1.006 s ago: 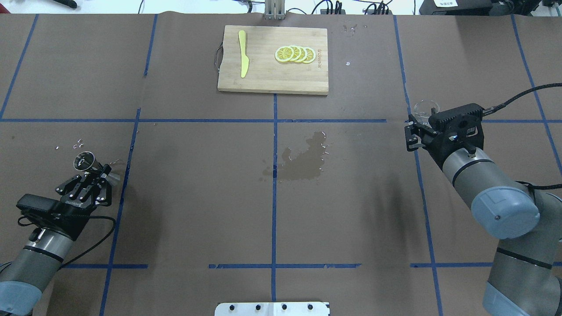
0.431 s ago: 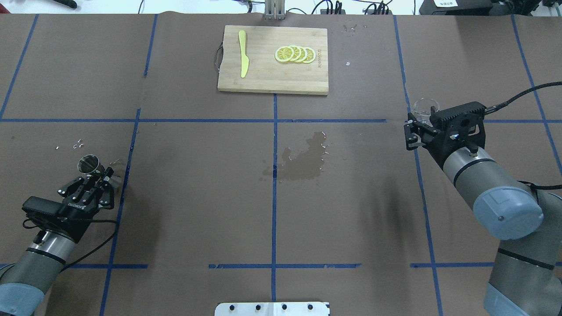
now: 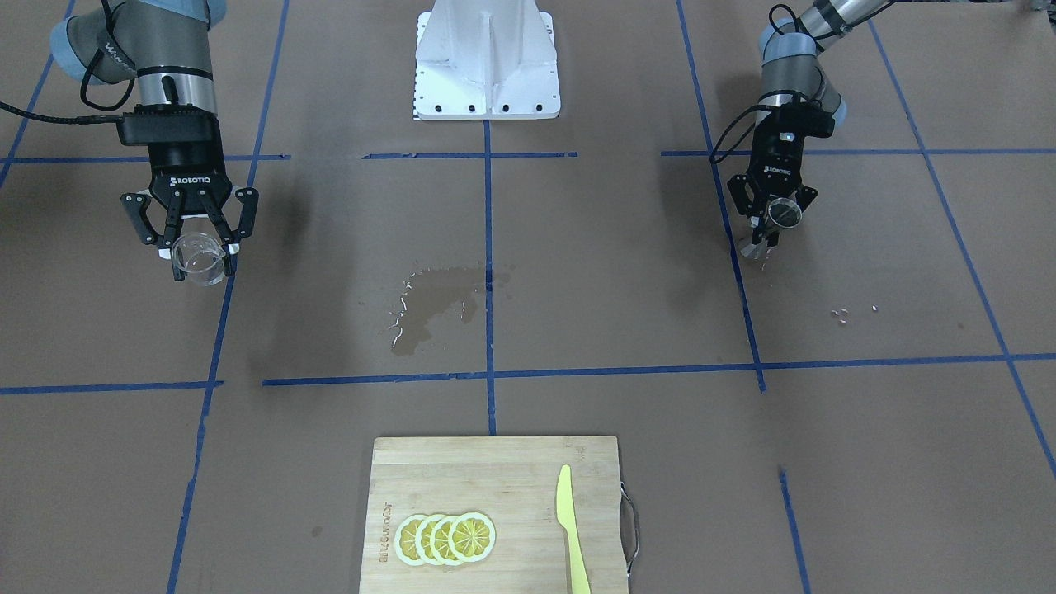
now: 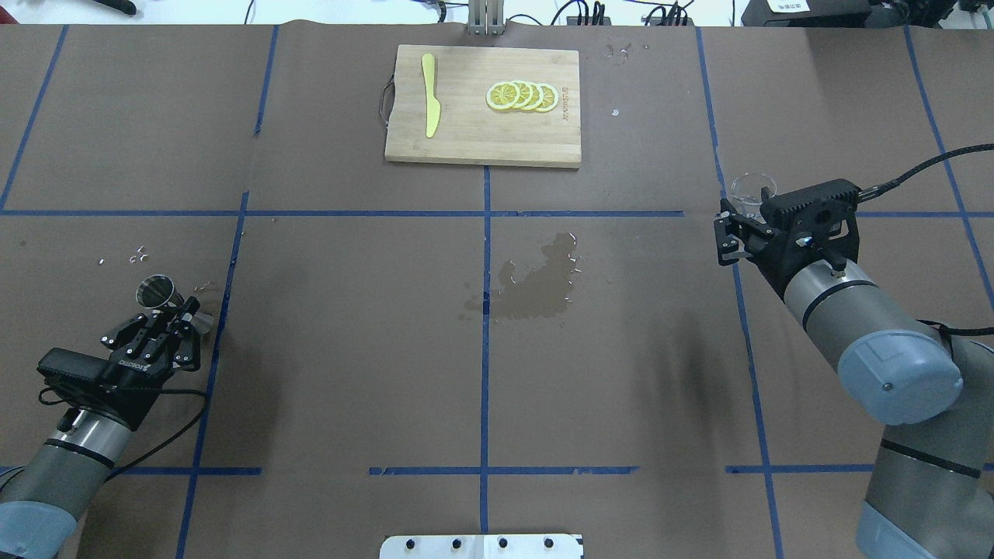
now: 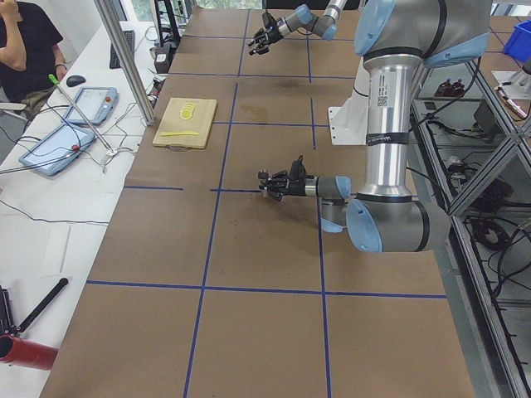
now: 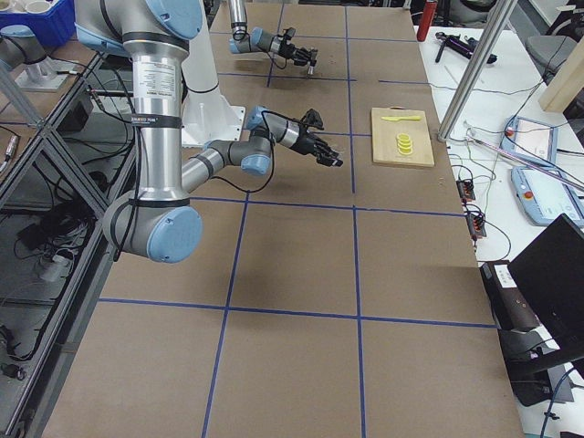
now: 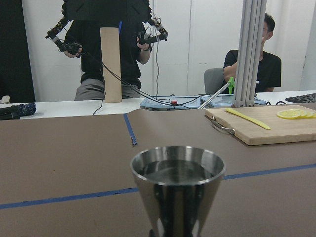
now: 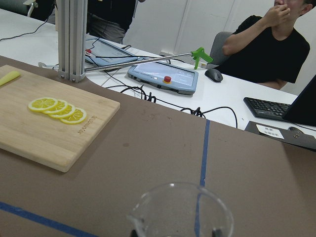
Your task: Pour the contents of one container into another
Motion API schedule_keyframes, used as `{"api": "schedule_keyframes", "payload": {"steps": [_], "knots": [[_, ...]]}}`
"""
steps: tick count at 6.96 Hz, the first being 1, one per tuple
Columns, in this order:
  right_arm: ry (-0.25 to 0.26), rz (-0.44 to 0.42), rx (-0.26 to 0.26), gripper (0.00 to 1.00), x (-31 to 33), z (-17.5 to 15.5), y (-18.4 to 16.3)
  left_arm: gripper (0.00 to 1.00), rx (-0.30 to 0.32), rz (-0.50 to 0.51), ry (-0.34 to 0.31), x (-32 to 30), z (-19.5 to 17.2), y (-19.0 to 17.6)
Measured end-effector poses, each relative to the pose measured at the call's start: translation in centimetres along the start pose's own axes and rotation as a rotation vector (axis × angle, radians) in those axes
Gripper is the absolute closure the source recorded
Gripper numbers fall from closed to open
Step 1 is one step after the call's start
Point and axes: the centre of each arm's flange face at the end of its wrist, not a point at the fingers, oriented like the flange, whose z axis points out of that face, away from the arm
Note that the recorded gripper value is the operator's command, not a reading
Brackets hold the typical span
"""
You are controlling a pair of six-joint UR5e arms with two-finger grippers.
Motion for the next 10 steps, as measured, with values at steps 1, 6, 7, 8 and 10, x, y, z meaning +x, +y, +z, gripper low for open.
{"api": "schedule_keyframes", "payload": {"steps": [1, 6, 7, 8, 10], "knots": [[-0.003, 0.003, 0.002, 0.84, 0.0, -0.1, -0.2, 1.00, -0.003, 0.001, 0.000, -0.2, 0.0, 0.2], [-0.014, 0.013, 0.012, 0.84, -0.6, -0.3, -0.8, 1.00, -0.021, 0.013, 0.008, -0.2, -0.2, 1.0], [-0.014, 0.014, 0.013, 0.84, -0.6, -0.3, -0.9, 0.97, -0.024, 0.015, 0.010, -0.2, -0.3, 1.2], [-0.016, 0.015, 0.014, 0.84, -0.7, -0.4, -1.0, 0.93, -0.026, 0.017, 0.011, -0.2, -0.4, 1.3], [-0.020, 0.019, 0.018, 0.84, -0.7, -0.6, -1.3, 0.76, -0.028, 0.018, 0.011, -0.3, -0.4, 1.4]]}}
